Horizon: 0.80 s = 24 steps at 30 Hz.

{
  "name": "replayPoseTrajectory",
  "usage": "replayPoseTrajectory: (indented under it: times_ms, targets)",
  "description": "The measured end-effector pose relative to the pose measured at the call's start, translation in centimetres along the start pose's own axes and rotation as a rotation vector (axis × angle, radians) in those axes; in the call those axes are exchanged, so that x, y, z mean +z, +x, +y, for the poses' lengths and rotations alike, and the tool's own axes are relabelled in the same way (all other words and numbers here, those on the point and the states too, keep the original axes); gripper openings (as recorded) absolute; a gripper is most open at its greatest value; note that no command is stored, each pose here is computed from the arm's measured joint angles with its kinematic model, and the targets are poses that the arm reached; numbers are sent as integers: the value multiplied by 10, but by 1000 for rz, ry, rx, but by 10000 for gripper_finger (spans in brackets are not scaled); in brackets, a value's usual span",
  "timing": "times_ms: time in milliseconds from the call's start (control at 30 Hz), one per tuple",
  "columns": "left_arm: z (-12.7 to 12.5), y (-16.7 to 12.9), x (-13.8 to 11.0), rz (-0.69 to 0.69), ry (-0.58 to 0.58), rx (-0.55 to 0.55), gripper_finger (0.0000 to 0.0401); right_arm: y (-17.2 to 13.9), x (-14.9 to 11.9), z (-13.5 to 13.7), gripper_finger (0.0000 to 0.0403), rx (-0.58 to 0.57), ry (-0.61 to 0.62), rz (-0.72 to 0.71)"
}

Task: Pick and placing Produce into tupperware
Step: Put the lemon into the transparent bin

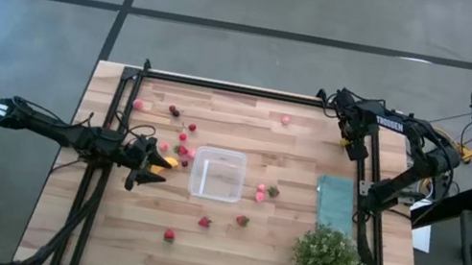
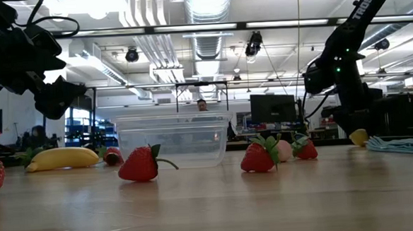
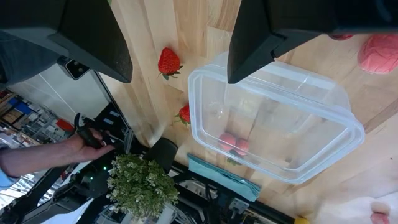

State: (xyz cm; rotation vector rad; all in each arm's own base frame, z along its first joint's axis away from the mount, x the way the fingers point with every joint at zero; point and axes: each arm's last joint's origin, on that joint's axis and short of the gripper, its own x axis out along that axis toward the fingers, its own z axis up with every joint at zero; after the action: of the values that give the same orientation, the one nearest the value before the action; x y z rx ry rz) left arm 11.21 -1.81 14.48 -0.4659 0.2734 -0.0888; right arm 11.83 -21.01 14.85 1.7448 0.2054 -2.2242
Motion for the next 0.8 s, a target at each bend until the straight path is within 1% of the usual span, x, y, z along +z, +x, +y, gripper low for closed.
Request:
replayPoseTrajectory:
  times_ms: [100, 167, 333, 467, 600, 800]
  targets:
    - [0, 0, 0, 0, 0, 0, 249, 0, 0, 0, 203, 1, 1, 0]
    - [0, 0, 0, 0, 0, 0, 249, 0, 0, 0, 201, 2, 8, 0]
    - [0, 0, 0, 0, 0, 0, 249, 0, 0, 0, 215, 4, 8, 1]
    - [0, 0, 0, 0, 0, 0, 249, -1, -1, 1, 215, 8, -21, 12]
    - [0, 0, 0, 0, 0, 0, 249, -3, -5, 1, 208, 22, -77, 41]
    - [0, 0, 0, 0, 0, 0, 249, -13, -19, 3, 207, 69, -222, 53]
